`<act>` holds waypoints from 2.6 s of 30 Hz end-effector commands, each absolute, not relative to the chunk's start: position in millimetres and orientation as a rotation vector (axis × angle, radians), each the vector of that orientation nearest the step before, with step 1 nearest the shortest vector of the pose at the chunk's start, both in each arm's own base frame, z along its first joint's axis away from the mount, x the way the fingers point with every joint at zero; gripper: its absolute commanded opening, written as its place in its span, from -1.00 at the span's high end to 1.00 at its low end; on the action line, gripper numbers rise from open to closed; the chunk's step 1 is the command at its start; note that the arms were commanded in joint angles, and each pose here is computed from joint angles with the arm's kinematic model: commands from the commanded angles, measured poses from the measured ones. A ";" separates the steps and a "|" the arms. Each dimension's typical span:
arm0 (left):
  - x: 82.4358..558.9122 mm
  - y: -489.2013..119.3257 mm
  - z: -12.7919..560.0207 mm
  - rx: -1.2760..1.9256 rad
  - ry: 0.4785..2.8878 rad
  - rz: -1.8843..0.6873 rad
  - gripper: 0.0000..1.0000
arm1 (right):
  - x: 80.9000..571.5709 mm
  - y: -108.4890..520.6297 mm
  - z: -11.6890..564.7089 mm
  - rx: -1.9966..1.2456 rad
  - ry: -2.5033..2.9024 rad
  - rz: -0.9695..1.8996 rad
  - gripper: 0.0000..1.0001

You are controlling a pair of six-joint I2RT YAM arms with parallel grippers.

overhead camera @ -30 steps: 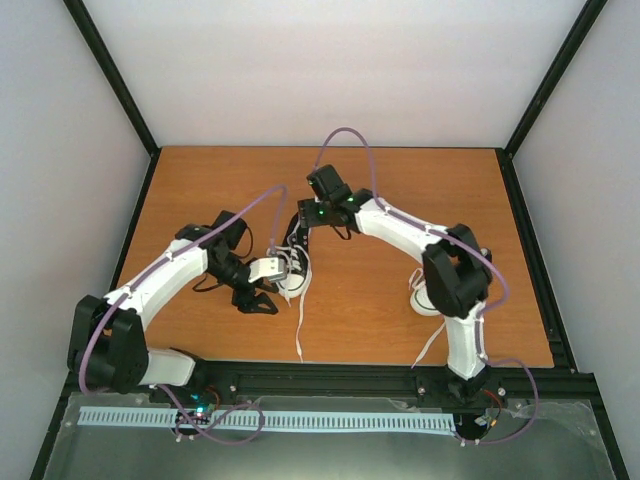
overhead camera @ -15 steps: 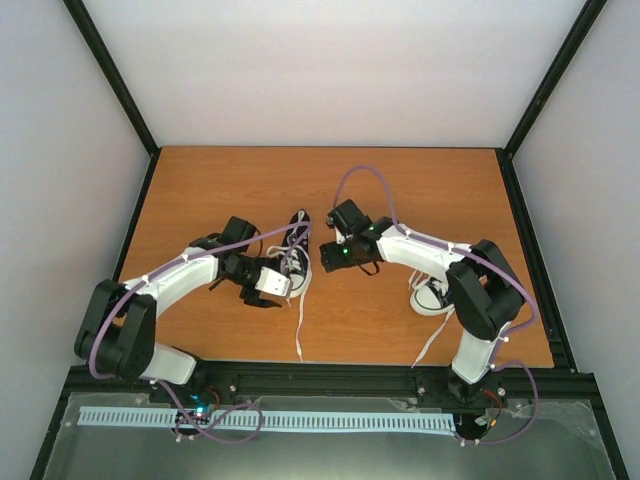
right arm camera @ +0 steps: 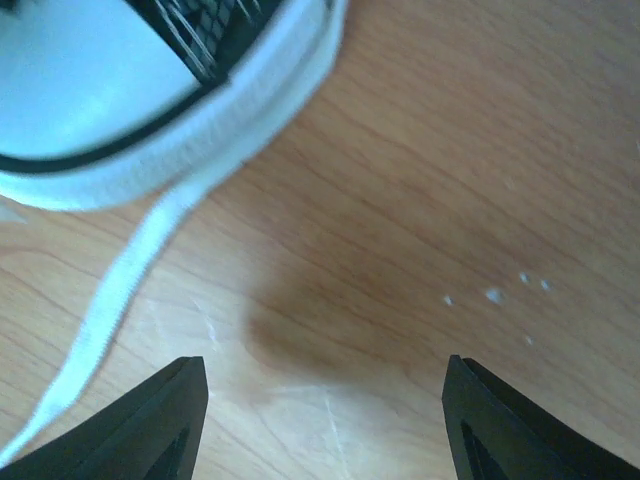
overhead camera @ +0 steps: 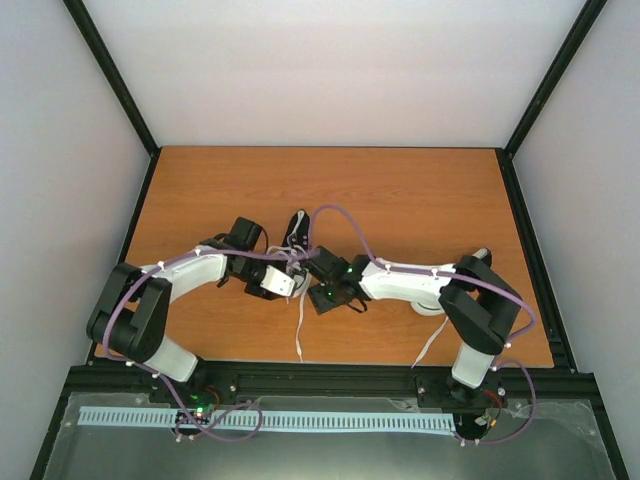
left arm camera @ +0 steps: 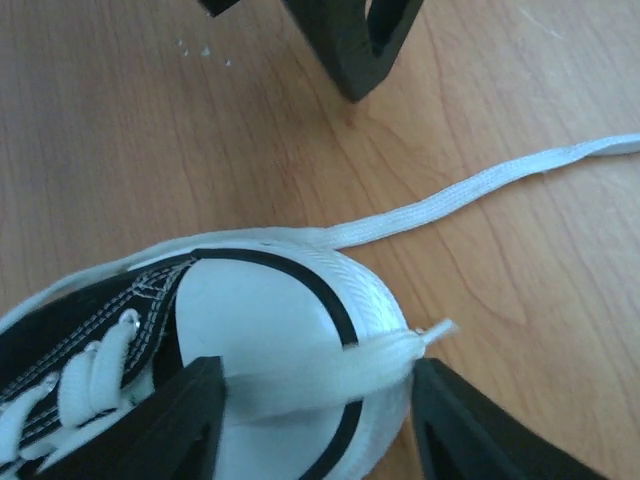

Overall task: Tie the shoes
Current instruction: Adjust the shoe at the center of the board.

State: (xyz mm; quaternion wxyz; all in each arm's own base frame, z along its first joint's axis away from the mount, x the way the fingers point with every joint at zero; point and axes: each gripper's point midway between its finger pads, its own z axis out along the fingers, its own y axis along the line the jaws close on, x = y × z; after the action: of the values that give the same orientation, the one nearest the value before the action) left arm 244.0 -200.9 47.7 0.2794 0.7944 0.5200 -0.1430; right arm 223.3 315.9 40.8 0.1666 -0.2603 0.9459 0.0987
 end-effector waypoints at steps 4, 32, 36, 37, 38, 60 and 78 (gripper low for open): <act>248.0 -215.0 69.4 2.038 1.359 -0.391 0.53 | 208.3 311.6 51.3 -0.692 2.620 0.342 -0.30; 327.3 -112.5 202.2 1.005 2.059 -0.460 0.98 | 158.6 340.3 13.2 -0.947 2.552 0.044 0.33; 334.9 -86.0 210.4 0.844 2.110 -0.450 0.98 | 168.2 302.4 19.0 -0.784 2.608 0.012 0.94; 336.2 -80.3 213.2 0.810 2.115 -0.455 0.99 | 172.6 291.7 20.8 -0.740 2.620 0.008 0.95; 337.6 -75.1 216.1 0.784 2.118 -0.455 0.99 | 180.3 278.8 23.4 -0.686 2.631 -0.001 0.95; 367.9 -11.8 197.4 0.458 2.183 -0.700 0.98 | 306.0 138.8 150.9 -0.088 2.421 0.406 0.94; 337.4 -140.4 22.9 1.135 2.552 -0.539 0.99 | 305.5 147.3 145.6 -0.107 2.433 0.466 0.95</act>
State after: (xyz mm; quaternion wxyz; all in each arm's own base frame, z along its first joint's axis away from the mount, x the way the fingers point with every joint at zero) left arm 328.7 -122.6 31.9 0.1464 0.3429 0.8993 -0.2287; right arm 304.9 153.7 139.8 0.3131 -0.0424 0.9298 0.1888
